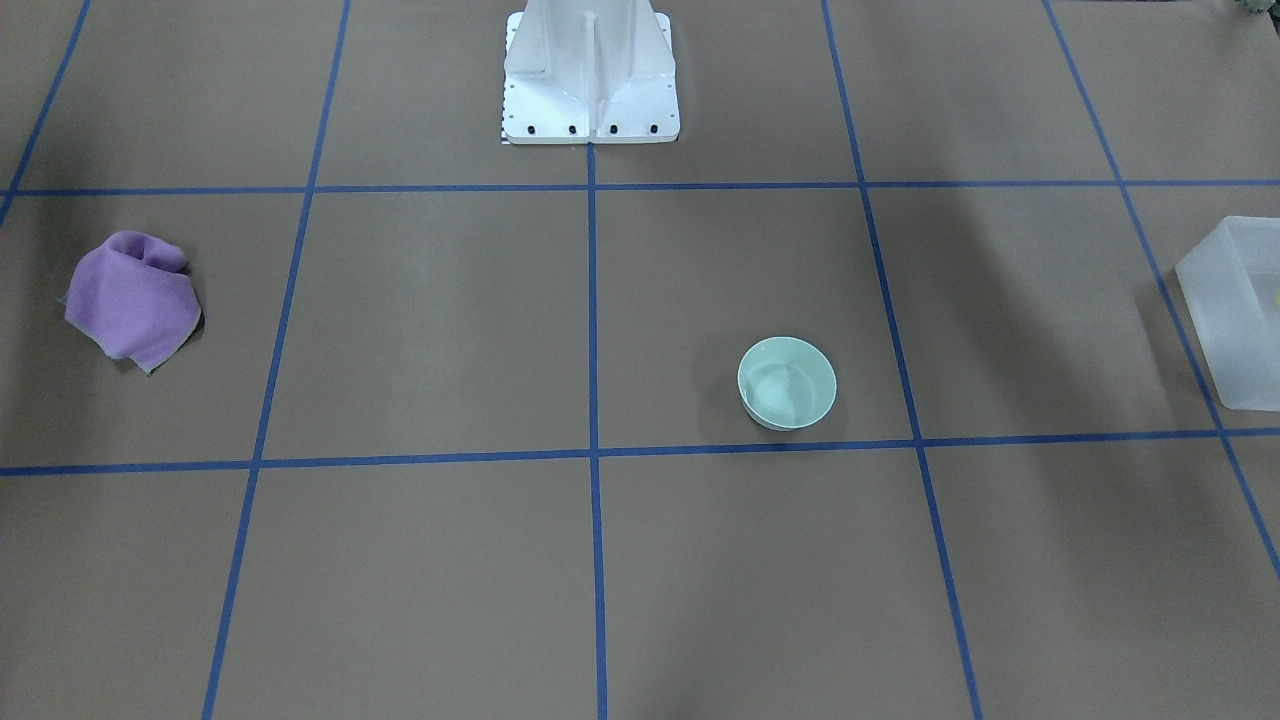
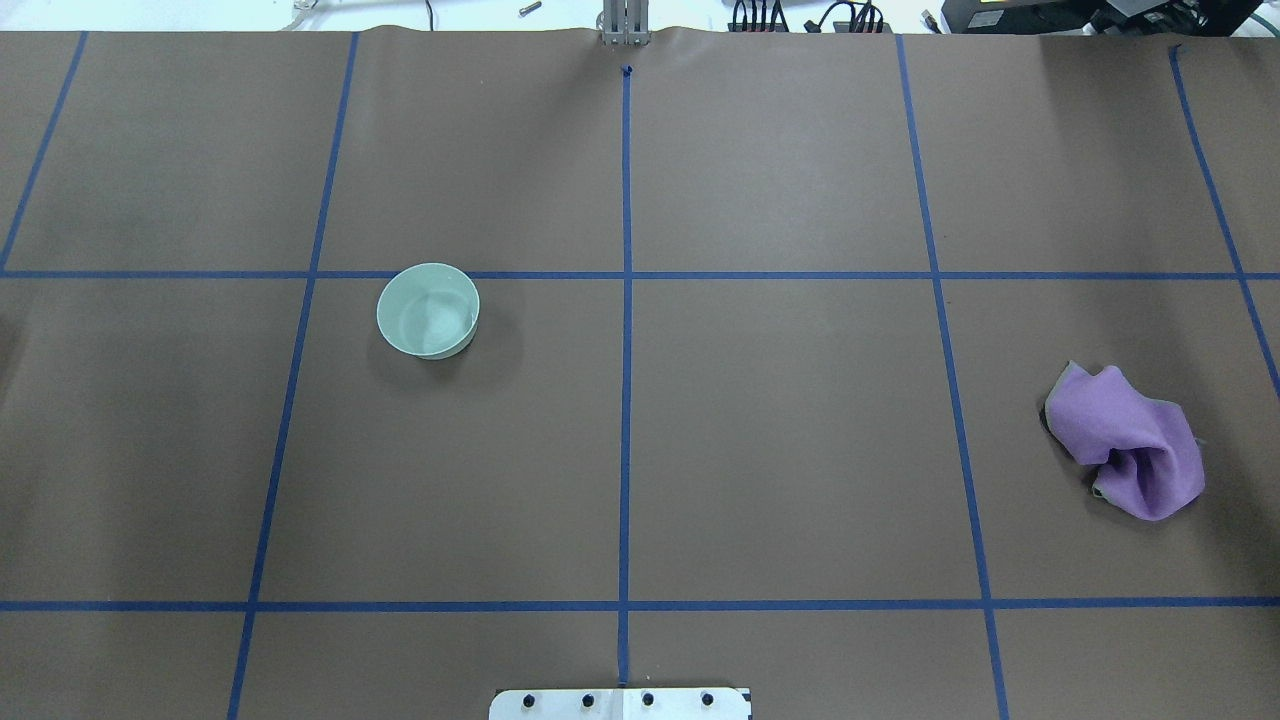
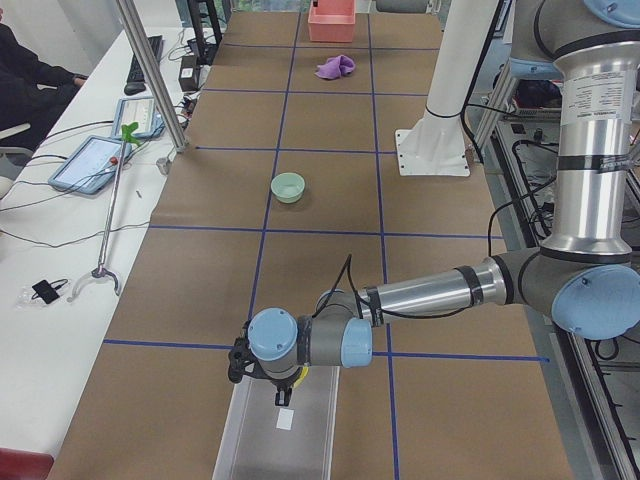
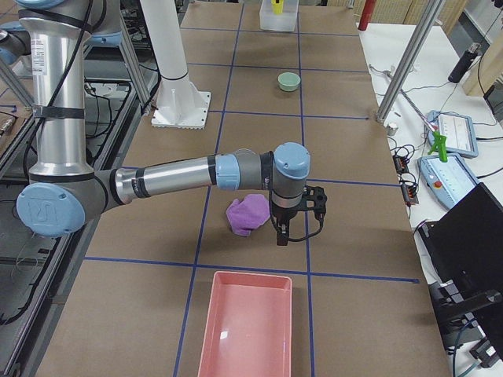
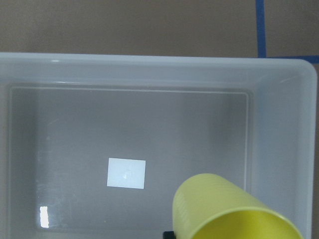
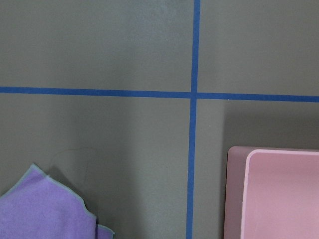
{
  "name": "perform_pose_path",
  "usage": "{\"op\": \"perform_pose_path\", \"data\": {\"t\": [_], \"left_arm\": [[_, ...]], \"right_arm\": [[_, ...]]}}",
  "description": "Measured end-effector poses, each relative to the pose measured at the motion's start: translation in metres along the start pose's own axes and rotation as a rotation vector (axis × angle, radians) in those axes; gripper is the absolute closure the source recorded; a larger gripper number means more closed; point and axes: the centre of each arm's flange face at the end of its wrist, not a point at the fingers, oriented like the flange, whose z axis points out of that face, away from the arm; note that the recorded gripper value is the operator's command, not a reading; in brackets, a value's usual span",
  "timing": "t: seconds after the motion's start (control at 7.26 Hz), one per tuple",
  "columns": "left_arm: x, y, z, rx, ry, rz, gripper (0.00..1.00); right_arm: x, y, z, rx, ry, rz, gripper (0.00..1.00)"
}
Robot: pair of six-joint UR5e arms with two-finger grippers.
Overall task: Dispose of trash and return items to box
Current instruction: 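Lower the yellow cup into the clear bin and open the left gripper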
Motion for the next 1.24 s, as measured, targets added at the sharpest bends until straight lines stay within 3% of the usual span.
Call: {"op": "perform_pose_path", "data": {"t": [0.69,0.96,1.1,1.24], "left_arm": [[0.009,-0.004,0.023,0.006,0.004,-0.035,1.0],[0.019,-0.006,0.032,-0.012,0.007,-0.019,0.86],[0.02,-0.006,0.035,-0.018,0.007,-0.015,0.72],[0.02,-0.005,0.038,-0.019,0.007,-0.01,0.2]], "right_arm": [[-0.004,0.0,0.002,-0.004,-0.001,0.002,0.0],[-0.005,0.0,0.004,-0.008,0.0,0.0,0.0],[-0.006,0.0,0.004,-0.009,0.0,0.0,0.0],[-0.006,0.0,0.005,-0.01,-0.001,-0.001,0.0]]}}
